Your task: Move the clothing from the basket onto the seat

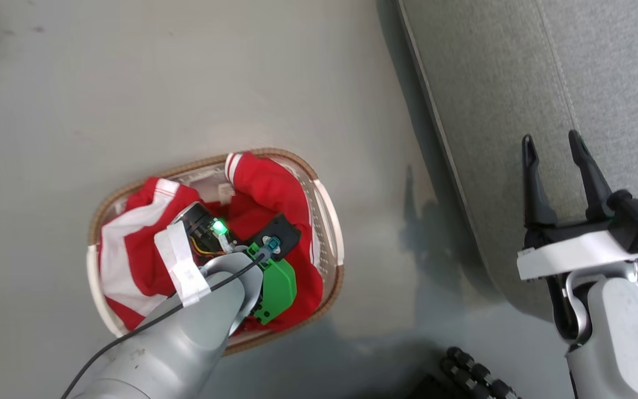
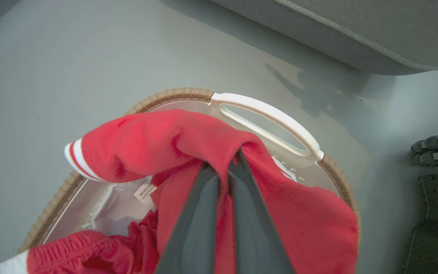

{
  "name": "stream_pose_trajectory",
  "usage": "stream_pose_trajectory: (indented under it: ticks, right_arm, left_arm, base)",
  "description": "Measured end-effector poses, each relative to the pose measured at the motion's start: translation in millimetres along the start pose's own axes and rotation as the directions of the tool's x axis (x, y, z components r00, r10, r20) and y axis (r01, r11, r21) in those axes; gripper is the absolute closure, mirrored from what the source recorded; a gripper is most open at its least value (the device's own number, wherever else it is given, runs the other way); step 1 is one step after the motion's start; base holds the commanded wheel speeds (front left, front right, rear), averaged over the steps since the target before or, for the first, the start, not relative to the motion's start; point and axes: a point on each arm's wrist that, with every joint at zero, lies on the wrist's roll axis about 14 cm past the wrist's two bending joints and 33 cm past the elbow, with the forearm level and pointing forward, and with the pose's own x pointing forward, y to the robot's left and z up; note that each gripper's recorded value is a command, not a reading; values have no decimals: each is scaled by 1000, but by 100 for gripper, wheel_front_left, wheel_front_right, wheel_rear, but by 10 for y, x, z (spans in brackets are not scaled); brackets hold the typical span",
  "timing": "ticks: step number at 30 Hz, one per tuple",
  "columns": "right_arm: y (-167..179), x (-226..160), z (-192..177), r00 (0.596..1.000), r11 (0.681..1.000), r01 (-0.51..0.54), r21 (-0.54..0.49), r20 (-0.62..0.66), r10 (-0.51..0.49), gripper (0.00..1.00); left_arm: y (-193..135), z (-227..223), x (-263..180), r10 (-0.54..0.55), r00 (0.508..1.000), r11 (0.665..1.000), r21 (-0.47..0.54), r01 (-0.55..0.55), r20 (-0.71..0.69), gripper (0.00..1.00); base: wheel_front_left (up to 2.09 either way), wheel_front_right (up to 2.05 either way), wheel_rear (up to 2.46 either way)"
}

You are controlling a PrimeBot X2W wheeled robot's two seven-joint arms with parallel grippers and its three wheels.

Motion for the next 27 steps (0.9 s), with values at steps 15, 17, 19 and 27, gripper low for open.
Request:
stream_pose_trajectory:
  ticks: [15, 17, 19, 27]
  right_arm:
    - [248, -394, 511, 989, 997, -80, -4, 121, 80, 0]
    - [298, -464, 590, 985, 995, -97, -3, 142, 97, 0]
    - [373, -532, 669, 979, 993, -121, -4, 164, 120, 0]
    - [632, -863, 1043, 939, 978, -209, -15, 276, 205, 0]
  left_arm:
    - [304, 1278, -995, 143, 942, 956, 204, -210, 302, 100]
    - [357, 1607, -1193, 160, 917, 933, 249, -261, 365, 100]
    - [371, 1838, -1370, 177, 900, 913, 274, -301, 398, 100]
    - [335, 2858, -2317, 224, 791, 775, 388, -499, 570, 100]
  base:
    - [0, 0, 0]
    - [0, 0, 0]
    - [0, 0, 0]
    - [0, 0, 0]
